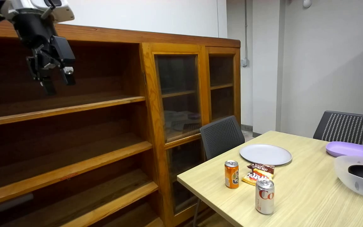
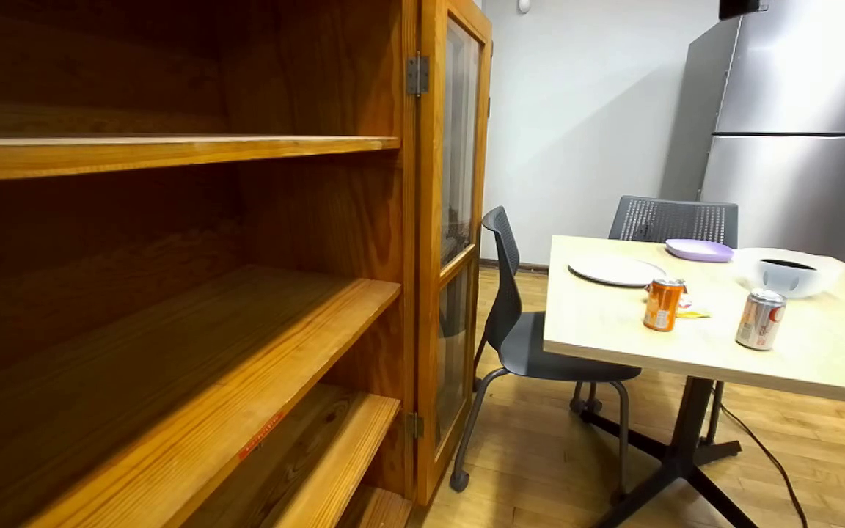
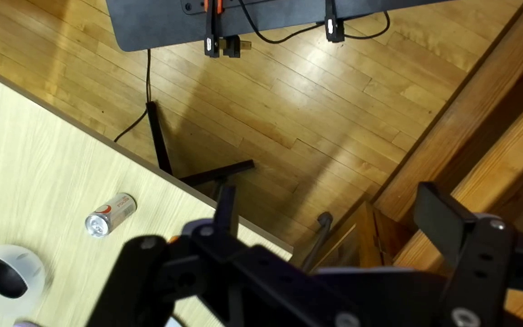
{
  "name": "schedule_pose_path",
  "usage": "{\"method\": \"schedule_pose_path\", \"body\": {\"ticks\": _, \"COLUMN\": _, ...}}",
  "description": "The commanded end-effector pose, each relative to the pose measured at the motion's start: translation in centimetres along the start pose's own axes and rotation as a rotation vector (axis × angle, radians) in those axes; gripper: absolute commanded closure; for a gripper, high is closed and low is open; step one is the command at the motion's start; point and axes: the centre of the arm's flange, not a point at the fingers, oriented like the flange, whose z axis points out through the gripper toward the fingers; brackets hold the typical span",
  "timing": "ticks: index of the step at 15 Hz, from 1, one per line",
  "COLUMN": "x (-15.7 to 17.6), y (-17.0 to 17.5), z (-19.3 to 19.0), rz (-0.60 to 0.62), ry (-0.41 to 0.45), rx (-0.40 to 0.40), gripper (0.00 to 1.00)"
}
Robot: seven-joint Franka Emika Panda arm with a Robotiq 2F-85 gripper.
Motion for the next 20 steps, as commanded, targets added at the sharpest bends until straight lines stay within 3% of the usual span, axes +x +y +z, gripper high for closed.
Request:
{"method": "schedule_pose_path", "body": {"ticks": 1, "x": 0.1, "y": -0.1, "z": 1.4, "rz": 0.078, "ry": 0.079, "rx": -0.017, "gripper": 0.0}}
{"method": "schedule_pose_path", "body": {"ticks": 20, "x": 3.4, "y": 1.5, "z": 9.2, "rz": 0.379, "ry": 0.253, "rx": -0.088, "gripper": 0.0}}
